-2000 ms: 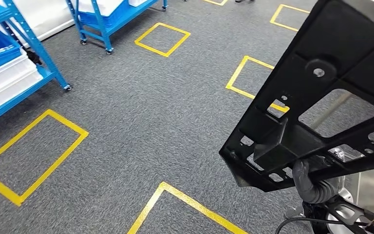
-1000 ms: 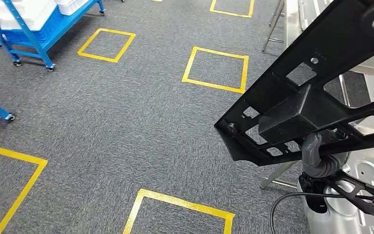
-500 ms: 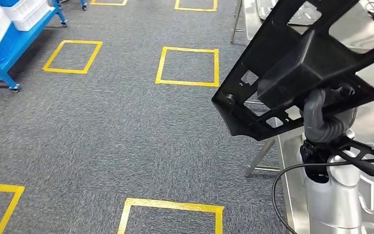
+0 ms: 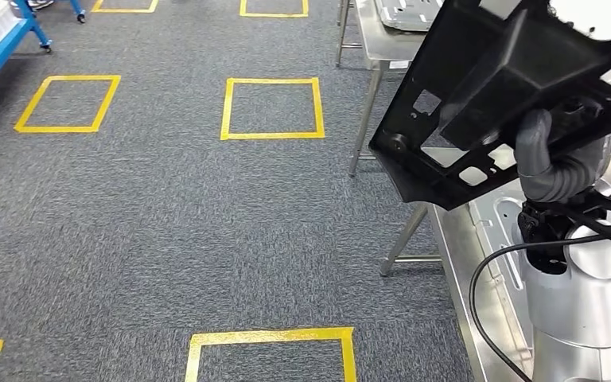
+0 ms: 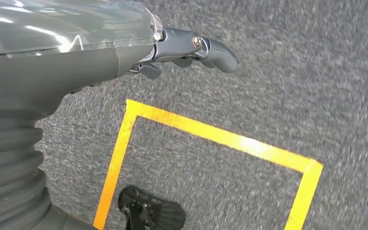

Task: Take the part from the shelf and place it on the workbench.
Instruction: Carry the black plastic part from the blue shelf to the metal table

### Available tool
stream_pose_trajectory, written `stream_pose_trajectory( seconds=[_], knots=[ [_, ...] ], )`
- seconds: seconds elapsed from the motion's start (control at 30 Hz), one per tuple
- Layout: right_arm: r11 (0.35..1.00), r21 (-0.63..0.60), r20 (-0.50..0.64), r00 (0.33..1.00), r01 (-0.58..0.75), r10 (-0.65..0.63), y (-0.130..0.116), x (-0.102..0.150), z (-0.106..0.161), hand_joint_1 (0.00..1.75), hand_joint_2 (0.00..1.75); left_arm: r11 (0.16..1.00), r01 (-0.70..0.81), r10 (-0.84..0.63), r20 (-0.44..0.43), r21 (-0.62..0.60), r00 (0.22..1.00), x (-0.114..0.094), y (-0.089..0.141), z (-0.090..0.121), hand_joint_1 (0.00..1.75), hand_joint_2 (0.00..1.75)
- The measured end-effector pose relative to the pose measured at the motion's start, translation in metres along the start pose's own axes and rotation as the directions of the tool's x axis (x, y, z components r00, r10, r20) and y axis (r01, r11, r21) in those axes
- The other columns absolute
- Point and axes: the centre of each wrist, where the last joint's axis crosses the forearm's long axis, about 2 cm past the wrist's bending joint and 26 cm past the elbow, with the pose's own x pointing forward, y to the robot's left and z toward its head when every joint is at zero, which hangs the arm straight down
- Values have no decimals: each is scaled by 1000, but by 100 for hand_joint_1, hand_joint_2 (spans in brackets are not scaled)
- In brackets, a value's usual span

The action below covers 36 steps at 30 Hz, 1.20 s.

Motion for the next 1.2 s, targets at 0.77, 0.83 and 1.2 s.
stream_pose_trajectory(
  seconds=[0.77, 0.83, 1.2],
  knots=[
    [998, 63, -125, 992, -5, 13, 5, -11, 4, 175, 175, 998, -51, 50, -11, -47, 999, -3, -26, 6, 0, 175],
    [997, 65, -151, 988, 29, -19, 11, -18, -1, 175, 175, 997, -58, 58, -6, -58, 998, -2, -31, 6, 0, 175],
    [970, 127, -161, 970, 206, -184, 44, -42, -41, 175, 175, 991, -122, 121, -17, -57, 992, -8, -46, 12, 0, 175]
  ],
)
